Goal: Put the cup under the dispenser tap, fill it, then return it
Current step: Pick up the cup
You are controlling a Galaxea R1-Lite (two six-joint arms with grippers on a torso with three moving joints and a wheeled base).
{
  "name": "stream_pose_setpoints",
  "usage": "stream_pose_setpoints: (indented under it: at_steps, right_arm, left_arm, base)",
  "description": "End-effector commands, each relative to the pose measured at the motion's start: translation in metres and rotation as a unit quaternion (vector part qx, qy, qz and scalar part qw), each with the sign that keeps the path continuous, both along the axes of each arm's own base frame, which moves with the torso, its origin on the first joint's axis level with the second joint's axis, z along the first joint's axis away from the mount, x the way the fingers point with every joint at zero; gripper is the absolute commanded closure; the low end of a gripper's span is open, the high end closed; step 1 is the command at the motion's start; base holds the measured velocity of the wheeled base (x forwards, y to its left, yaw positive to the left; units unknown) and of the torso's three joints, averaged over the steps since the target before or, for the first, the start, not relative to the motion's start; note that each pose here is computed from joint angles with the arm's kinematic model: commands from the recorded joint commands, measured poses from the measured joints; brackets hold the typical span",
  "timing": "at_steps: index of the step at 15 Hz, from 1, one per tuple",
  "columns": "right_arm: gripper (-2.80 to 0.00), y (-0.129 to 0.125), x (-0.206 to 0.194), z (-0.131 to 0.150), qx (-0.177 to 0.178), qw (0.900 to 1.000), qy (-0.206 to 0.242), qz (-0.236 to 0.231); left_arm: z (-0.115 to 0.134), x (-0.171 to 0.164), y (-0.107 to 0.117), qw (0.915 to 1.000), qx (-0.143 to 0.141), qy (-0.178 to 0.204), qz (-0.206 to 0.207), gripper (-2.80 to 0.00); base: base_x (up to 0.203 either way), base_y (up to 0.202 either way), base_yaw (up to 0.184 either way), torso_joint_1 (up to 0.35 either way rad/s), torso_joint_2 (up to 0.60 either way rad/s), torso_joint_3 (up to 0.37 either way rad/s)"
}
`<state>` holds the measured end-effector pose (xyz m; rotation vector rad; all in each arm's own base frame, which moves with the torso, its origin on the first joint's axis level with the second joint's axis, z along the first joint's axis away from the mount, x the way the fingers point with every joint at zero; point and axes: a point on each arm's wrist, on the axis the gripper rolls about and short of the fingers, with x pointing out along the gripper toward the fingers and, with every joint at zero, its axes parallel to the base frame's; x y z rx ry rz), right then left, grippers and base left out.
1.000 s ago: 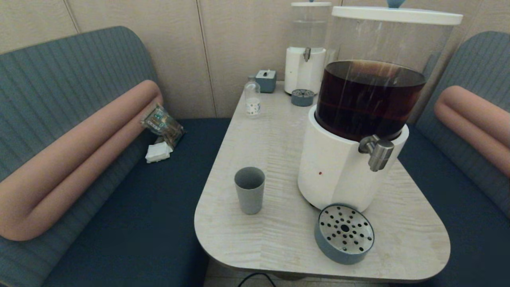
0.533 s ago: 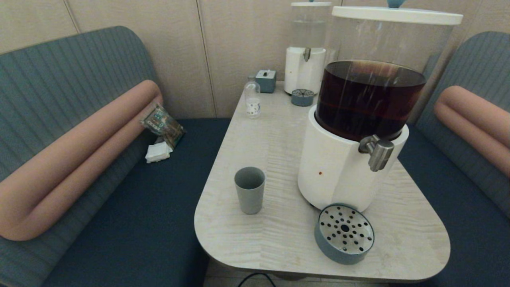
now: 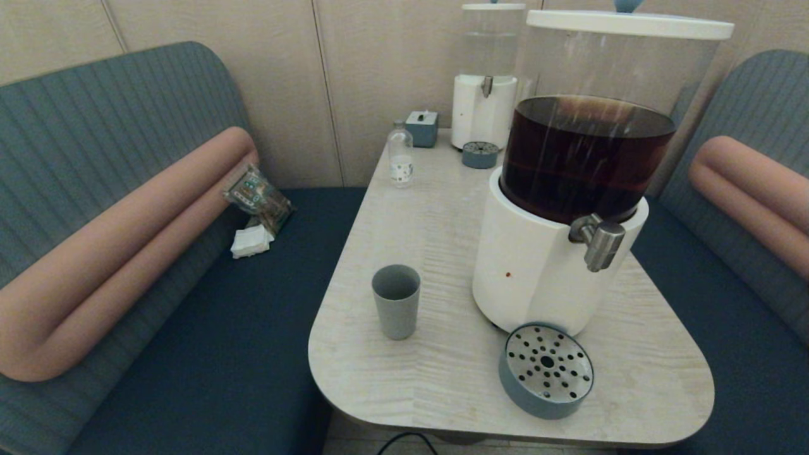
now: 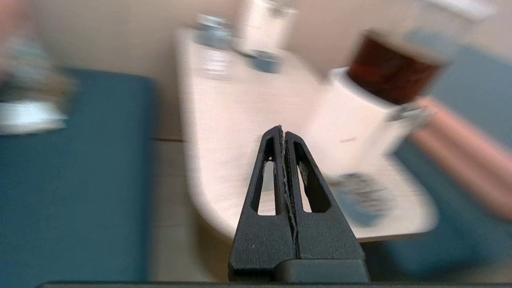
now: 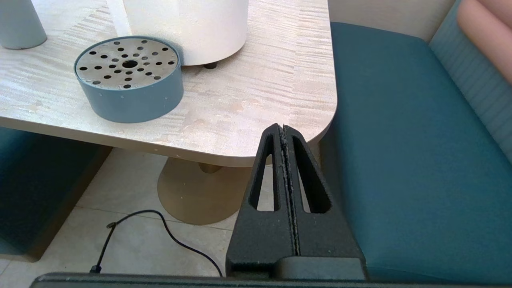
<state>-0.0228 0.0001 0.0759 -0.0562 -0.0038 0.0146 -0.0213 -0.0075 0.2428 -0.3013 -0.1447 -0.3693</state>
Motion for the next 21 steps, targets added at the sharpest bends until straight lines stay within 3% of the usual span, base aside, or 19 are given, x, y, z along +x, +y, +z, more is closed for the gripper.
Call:
stream_pose_setpoints:
  at_steps: [1,3,4,7,11,12,15,18,21]
  right_arm:
    - [0.0,0.0,0.0,0.0,0.0,1.0,-0.001,0.0]
    - [0.0,0.0,0.0,0.0,0.0,1.0,0.0,0.0]
    - [0.0,0.0,0.0,0.0,0.0,1.0,0.0,0.0]
    - [0.0,0.0,0.0,0.0,0.0,1.0,-0.001,0.0]
    - [0.0,0.0,0.0,0.0,0.0,1.0,-0.001,0.0]
    - [0.0,0.0,0.0,0.0,0.0,1.0,0.0,0.0]
    - [0.0,0.0,0.0,0.0,0.0,1.0,0.0,0.0]
    - [0.0,0.0,0.0,0.0,0.0,1.0,0.0,0.0]
    - [0.0,0.0,0.0,0.0,0.0,1.0,-0.001,0.0]
  left_arm:
    - [0.022,0.058,-0.003,0.9953,-0.008,0.065,-0.071,0.0]
    - [0.024,0.097,-0.006,0.9874,0.011,0.054,-0.149,0.0]
    - [0.02,0.116,-0.007,0.9848,0.03,0.041,-0.166,0.0]
    - [-0.01,0.165,-0.008,0.9766,0.085,0.018,-0.197,0.0]
    - [-0.052,0.208,-0.009,0.969,0.108,0.03,-0.22,0.0]
    - [-0.061,0.219,-0.01,0.968,0.112,0.027,-0.223,-2.8]
    - [-0.09,0.255,-0.01,0.9634,0.128,0.011,-0.235,-2.8]
    - [-0.124,0.286,-0.011,0.959,0.134,0.026,-0.249,-2.8]
    - [-0.151,0.303,-0.012,0.9477,0.138,0.044,-0.285,-2.8]
  base:
    - [0.0,0.0,0.0,0.0,0.0,0.0]
    - [0.0,0.0,0.0,0.0,0.0,0.0]
    - [0.0,0.0,0.0,0.0,0.0,0.0]
    - [0.0,0.0,0.0,0.0,0.0,0.0]
    - [0.0,0.0,0.0,0.0,0.0,0.0]
    - [0.0,0.0,0.0,0.0,0.0,0.0]
    - [0.0,0.0,0.0,0.0,0.0,0.0]
    - [0.0,0.0,0.0,0.0,0.0,0.0]
    - [0.0,0.0,0.0,0.0,0.0,0.0]
